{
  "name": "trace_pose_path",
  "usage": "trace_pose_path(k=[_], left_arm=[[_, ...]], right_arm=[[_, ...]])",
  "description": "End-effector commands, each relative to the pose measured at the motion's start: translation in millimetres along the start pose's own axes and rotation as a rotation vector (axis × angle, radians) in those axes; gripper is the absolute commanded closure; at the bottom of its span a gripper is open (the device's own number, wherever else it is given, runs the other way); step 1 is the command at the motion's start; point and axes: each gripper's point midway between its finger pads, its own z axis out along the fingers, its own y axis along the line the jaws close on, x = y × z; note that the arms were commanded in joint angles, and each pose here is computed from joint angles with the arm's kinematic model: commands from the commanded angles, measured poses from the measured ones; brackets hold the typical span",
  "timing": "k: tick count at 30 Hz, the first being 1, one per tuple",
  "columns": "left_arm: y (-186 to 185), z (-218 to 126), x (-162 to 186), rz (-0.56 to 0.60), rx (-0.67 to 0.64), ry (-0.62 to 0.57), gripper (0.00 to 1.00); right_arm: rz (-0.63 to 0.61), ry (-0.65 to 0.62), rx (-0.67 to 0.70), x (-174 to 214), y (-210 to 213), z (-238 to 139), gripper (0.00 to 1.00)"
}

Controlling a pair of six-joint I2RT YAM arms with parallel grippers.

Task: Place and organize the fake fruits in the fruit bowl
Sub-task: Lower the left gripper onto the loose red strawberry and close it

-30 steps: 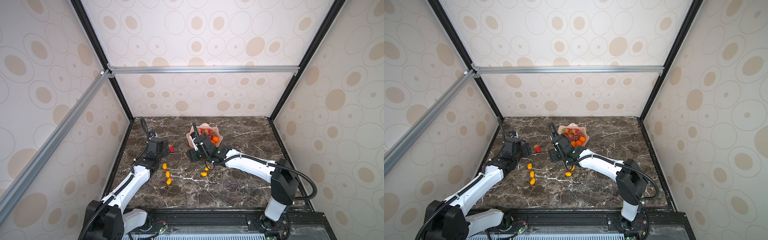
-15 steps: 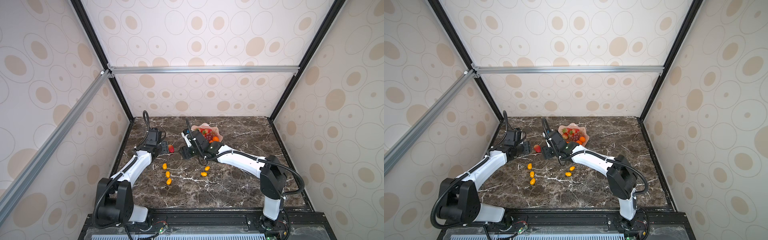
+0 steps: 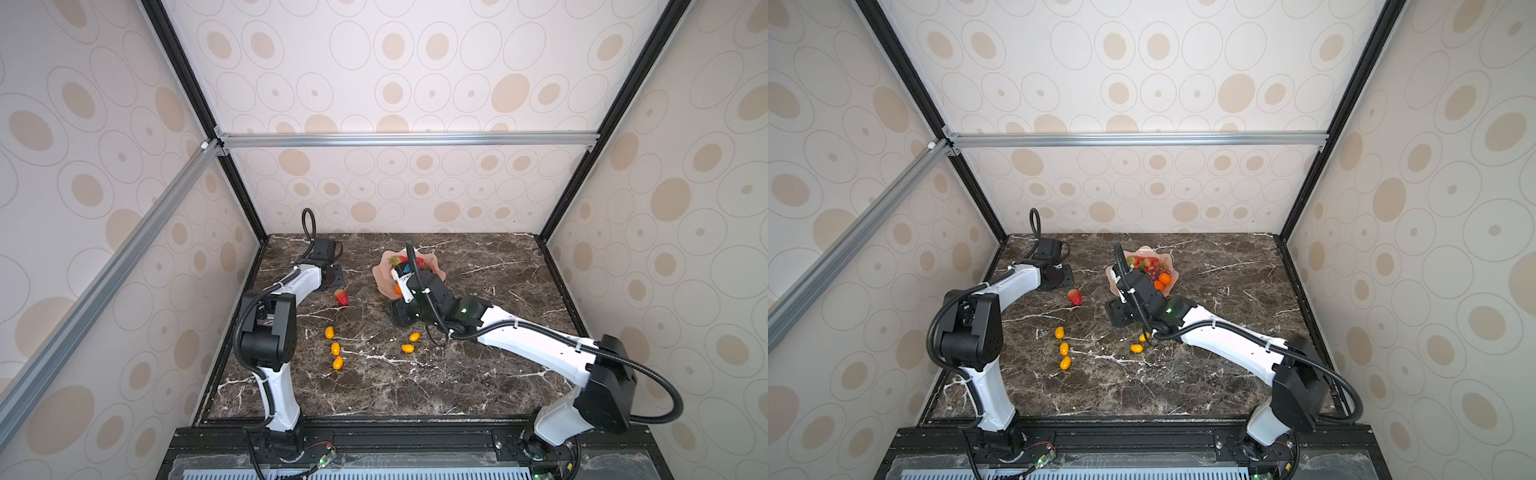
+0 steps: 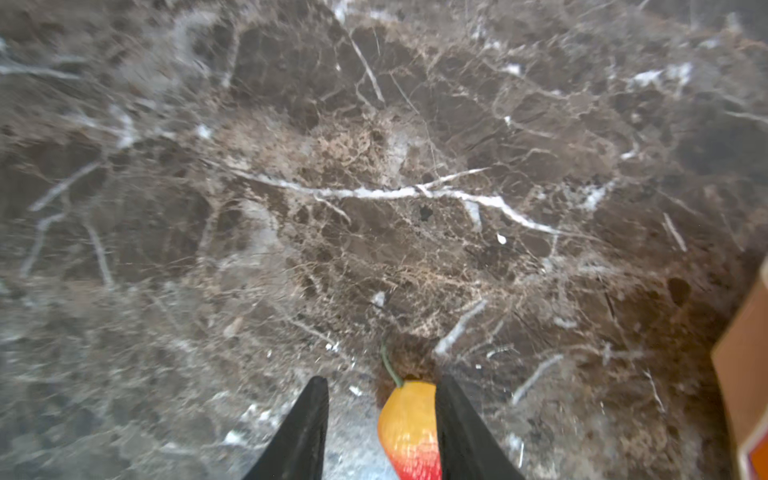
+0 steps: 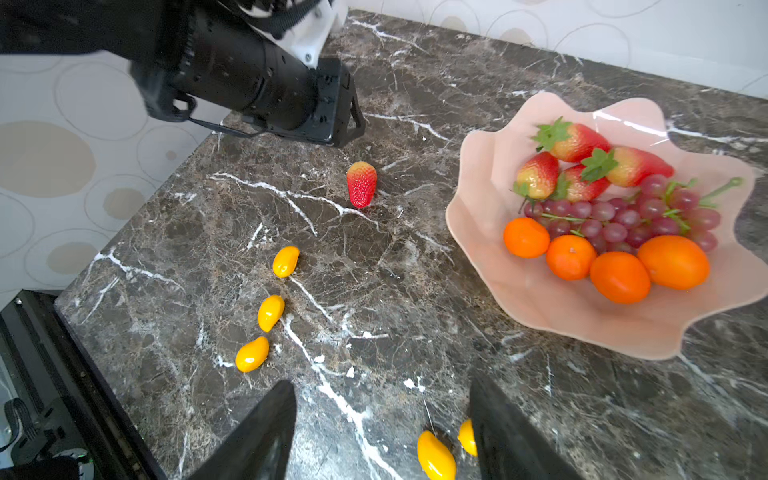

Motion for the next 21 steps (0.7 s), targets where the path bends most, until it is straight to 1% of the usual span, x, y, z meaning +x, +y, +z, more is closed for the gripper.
trace_pose_path(k=[1, 6, 11, 21], left_arm=[[-4.5, 4.3, -9.5, -0.054, 0.007, 0.023, 0.57], [-6.4, 18.1, -14.1, -0.073, 0.004, 0.040, 0.58], [-5.7, 32.2, -7.4, -0.083, -0.004, 0.078, 0.59], [-2.3, 42.8, 3.2, -0.099, -0.010, 0.114, 0.63]], right_arm=[[-0.011, -0.018, 0.045, 6.1, -10.3, -13.0, 0.31], [-0.008, -0.021, 0.067, 12.8, -17.7, -20.7, 0.31], [-0.003, -0.011, 0.068, 16.3, -18.8, -21.9, 0.31], [-0.008, -0.012, 0.065, 16.4, -17.9, -20.0, 0.31]])
